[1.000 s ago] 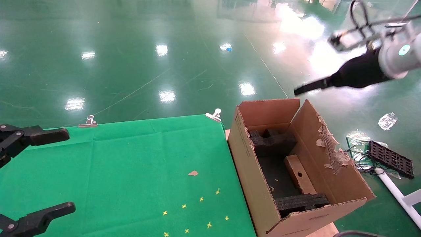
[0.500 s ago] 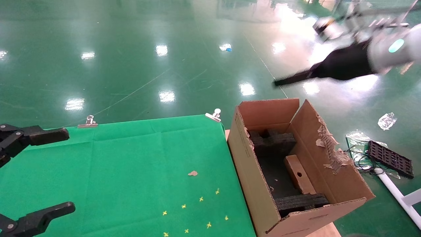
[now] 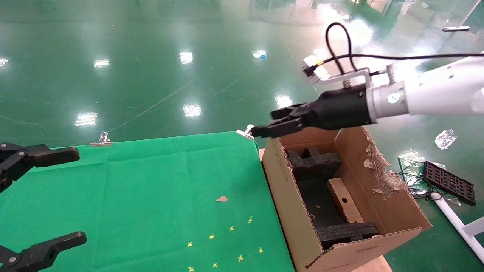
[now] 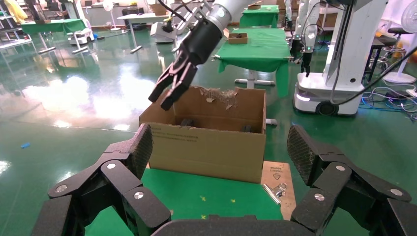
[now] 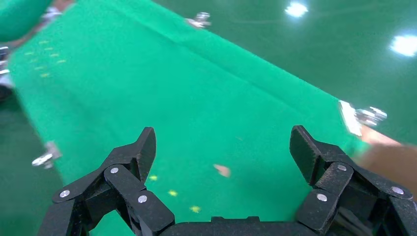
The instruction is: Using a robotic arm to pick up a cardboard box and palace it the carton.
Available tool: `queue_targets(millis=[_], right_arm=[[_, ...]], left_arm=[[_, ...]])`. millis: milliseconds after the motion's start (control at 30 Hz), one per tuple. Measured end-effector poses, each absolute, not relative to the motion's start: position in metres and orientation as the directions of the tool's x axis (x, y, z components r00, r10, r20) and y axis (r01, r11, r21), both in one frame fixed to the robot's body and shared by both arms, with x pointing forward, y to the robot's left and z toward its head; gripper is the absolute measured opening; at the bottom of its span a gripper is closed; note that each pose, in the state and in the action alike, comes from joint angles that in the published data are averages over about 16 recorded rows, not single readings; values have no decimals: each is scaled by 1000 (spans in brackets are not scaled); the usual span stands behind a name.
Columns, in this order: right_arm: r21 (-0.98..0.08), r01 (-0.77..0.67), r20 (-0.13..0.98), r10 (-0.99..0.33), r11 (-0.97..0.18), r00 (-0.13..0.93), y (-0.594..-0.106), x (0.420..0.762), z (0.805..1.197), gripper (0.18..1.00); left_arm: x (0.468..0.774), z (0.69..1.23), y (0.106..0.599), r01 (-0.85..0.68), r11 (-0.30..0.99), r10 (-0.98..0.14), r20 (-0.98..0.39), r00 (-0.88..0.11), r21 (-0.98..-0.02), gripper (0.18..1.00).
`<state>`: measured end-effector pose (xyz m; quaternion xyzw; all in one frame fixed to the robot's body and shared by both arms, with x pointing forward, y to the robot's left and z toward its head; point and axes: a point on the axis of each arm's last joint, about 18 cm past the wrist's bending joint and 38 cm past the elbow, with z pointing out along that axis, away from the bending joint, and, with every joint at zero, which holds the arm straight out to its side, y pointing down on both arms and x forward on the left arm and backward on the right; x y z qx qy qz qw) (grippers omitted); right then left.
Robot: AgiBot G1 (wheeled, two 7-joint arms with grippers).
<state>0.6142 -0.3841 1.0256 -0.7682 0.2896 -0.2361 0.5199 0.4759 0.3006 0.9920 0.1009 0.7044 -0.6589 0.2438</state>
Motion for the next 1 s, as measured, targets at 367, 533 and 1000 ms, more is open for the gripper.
queue_targets(millis=[367,533,1000], right_arm=[[-963,-23,117,-497,-267,860,-339,590,1006,1000],[-968,65,164,-418,-241,894,-325,573,1001,1000],[-936,317,347,-247,-153,905,-305,516,995,1000]], left_arm=[[476,992,301,463,111,-179,-476,-861,-879,1001],[476,992,301,463,111,-179,-476,-861,-879,1001],[476,992,301,463,111,-179,-476,-861,-879,1001]])
